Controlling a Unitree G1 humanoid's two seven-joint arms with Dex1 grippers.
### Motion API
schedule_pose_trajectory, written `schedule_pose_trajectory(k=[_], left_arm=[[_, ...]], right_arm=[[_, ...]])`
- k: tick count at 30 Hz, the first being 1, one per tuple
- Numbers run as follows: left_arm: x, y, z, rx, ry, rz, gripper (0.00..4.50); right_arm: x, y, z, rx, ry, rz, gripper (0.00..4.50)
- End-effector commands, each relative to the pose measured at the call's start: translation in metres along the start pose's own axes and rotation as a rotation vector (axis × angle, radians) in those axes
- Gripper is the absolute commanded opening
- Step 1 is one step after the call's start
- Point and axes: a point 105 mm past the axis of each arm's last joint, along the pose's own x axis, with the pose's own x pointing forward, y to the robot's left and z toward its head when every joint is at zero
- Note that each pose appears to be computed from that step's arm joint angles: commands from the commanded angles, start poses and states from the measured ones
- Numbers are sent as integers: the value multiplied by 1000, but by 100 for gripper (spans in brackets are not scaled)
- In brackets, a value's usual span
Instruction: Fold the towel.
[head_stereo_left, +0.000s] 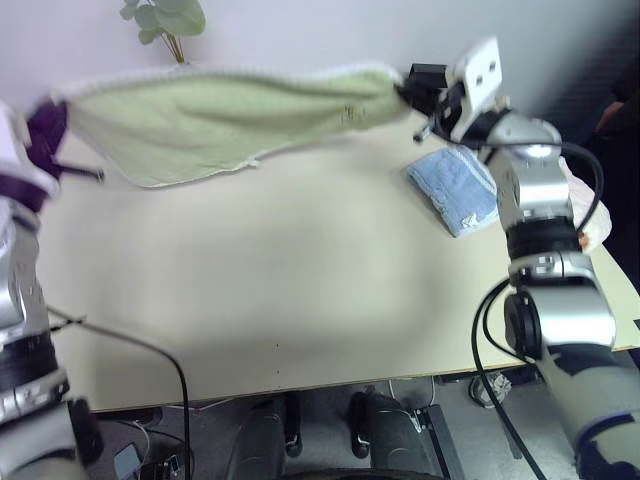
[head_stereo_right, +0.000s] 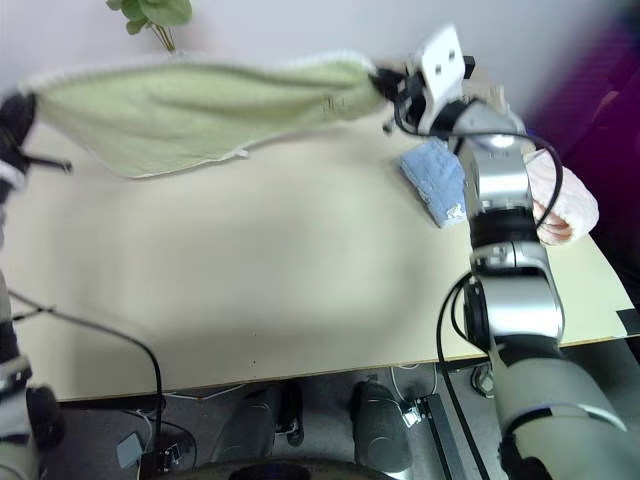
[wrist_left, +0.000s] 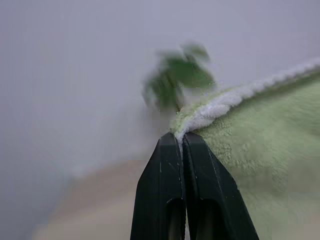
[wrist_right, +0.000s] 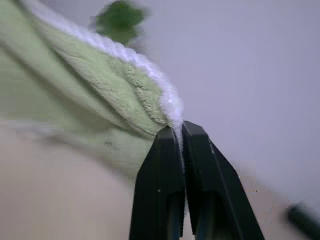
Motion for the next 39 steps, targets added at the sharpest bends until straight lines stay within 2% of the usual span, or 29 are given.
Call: schedule_pose_trajectory(k=[1, 6, 11, 16, 19, 22, 30, 39], left_arm=[[-33, -9, 6, 5, 13, -95, 0], [-102, -37, -38, -72, 283, -301, 0], [-130, -46, -46, -177, 391, -376, 0], [-121, -38, -52, -137, 389, -318, 0], [-92, -18, -70, -41, 378, -181, 0], [-74, -16, -80, -26, 370, -155, 0], [-38, -23, -100, -33, 350, -173, 0], [-10, -26, -101, -24, 314, -198, 0]], right_arm=[[-21, 29, 3, 10, 28, 168, 2], [-79, 71, -35, 153, 241, 383, 2], [-97, 79, -27, 197, 279, 454, 2], [-77, 68, -28, 131, 276, 363, 2], [-45, 45, -46, 53, 312, 188, 2], [-33, 39, -55, 56, 317, 152, 2], [-30, 40, -75, 83, 346, 158, 2], [-42, 43, -86, 100, 372, 150, 2]])
